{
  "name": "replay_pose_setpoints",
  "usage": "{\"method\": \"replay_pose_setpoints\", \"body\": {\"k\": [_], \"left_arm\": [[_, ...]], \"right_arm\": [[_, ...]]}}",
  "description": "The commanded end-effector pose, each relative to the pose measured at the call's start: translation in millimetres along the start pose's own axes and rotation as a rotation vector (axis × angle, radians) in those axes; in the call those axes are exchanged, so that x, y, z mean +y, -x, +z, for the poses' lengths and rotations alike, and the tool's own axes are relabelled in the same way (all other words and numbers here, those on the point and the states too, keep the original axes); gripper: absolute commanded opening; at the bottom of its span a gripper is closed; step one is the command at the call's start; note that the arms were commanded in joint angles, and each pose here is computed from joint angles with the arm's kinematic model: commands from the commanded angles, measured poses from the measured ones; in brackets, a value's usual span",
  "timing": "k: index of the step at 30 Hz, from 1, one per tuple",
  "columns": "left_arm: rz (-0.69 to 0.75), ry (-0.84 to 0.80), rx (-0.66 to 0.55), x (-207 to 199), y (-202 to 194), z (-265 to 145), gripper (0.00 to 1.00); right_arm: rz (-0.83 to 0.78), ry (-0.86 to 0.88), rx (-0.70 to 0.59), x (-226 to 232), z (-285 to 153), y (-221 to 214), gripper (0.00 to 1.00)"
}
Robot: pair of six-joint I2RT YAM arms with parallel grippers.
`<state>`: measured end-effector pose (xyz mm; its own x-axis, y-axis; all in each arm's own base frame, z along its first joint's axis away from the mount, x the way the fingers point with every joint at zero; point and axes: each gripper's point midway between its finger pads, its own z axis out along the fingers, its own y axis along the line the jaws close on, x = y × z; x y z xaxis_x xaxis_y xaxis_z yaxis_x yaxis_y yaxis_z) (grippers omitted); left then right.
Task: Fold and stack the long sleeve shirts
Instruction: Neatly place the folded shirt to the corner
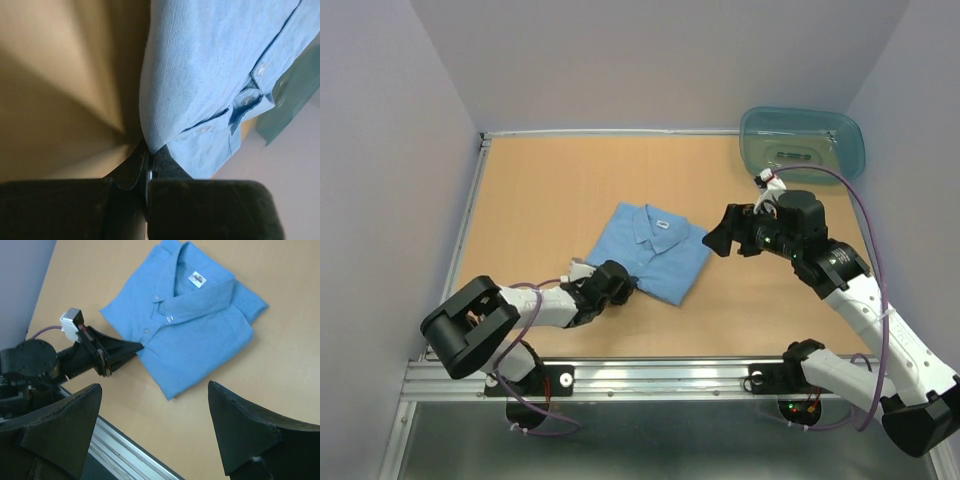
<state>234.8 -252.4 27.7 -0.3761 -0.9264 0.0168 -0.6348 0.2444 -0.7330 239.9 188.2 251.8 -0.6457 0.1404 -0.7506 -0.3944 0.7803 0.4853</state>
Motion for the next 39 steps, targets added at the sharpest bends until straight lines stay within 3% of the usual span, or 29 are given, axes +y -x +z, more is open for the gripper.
{"method": "replay_pose_setpoints", "body": {"k": [1, 7, 11, 16, 23, 30, 36, 39], "left_arm": [[0.011, -0.100, -0.110, -50, 44, 10, 0.00], [-0.060, -0.137, -0.241, -108, 144, 36, 0.00], [-0.012, -0.117, -0.278, -140, 209, 61, 0.00], [0.041, -0.063, -0.326, -159, 295, 83, 0.00], [0.014, 0.002, -0.386, -148, 388, 97, 0.00], [-0.009, 0.010, -0.412, -142, 445, 93, 0.00], [-0.030, 0.005, -0.407, -134, 461, 90, 0.02], [-0.016, -0.009, -0.400, -134, 460, 85, 0.23]], "right_arm": [[-0.082, -0.007, -0.107, 13, -16, 37, 0.92], [-0.112, -0.041, -0.129, 10, -19, 47, 0.92], [-0.122, -0.078, -0.168, 6, -25, 58, 0.92], [-0.126, -0.127, -0.212, 1, -29, 71, 0.93], [-0.107, -0.198, -0.236, -10, -26, 81, 0.93], [-0.075, -0.249, -0.231, -19, -17, 83, 0.93], [-0.075, -0.271, -0.232, -23, -14, 86, 0.93], [-0.082, -0.268, -0.239, -22, -16, 88, 0.93]]}}
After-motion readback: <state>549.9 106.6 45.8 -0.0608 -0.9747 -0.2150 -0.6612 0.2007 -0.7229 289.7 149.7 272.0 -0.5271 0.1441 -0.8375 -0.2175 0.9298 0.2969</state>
